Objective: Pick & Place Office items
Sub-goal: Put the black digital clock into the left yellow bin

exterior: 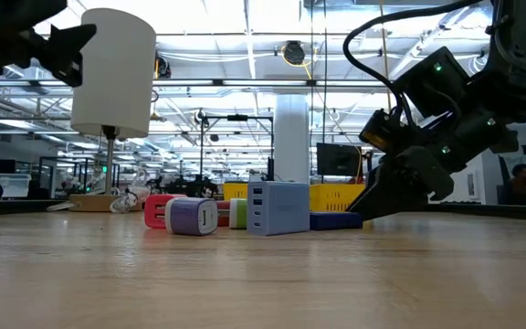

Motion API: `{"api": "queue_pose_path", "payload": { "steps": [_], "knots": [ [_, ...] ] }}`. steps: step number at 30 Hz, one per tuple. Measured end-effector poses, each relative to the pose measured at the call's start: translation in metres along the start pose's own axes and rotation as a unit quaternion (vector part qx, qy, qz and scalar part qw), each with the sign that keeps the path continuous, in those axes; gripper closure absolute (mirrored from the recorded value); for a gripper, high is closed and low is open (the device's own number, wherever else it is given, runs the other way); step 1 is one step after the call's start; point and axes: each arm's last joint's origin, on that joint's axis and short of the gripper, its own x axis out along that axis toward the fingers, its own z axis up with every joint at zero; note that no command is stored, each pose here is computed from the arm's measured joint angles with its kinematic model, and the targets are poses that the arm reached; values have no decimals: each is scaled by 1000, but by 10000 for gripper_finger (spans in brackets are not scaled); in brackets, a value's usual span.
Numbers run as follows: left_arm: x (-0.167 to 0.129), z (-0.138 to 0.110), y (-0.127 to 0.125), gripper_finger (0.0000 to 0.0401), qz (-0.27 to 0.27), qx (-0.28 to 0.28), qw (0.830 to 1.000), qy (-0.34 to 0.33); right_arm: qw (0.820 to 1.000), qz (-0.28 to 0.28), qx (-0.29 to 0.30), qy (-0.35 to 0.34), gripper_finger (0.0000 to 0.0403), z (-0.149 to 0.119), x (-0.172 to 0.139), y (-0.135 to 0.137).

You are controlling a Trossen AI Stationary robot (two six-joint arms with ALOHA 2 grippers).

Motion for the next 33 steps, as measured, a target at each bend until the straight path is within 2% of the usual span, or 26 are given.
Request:
{"api": "queue_pose_path", "payload": {
  "steps": [3,7,11,15,19,26,30,33],
  "knots": [
    [0,0,2,192,32,28,999,-2,1000,2,-1,-6,248,1,0,0],
    [0,0,4,192,61,23,998,2,1000,2,-17,-13,250,5,-3,0],
    [3,-3,8,192,134,-25,991,12,999,0,-33,-42,238,16,-10,-1],
    [8,-10,11,192,192,-58,979,35,997,-8,-45,-63,245,27,-19,-5],
    [19,-14,12,192,199,-105,974,37,994,-15,-61,-85,251,38,-29,-9],
    [41,-29,14,192,222,-149,962,49,989,-24,-95,-111,240,49,-40,-11],
    [52,-40,16,192,253,-198,946,41,981,-32,-144,-123,251,53,-44,-11],
    [64,-43,18,192,271,-247,930,33,976,-57,-170,-124,249,54,-45,-12]
  ]
}}
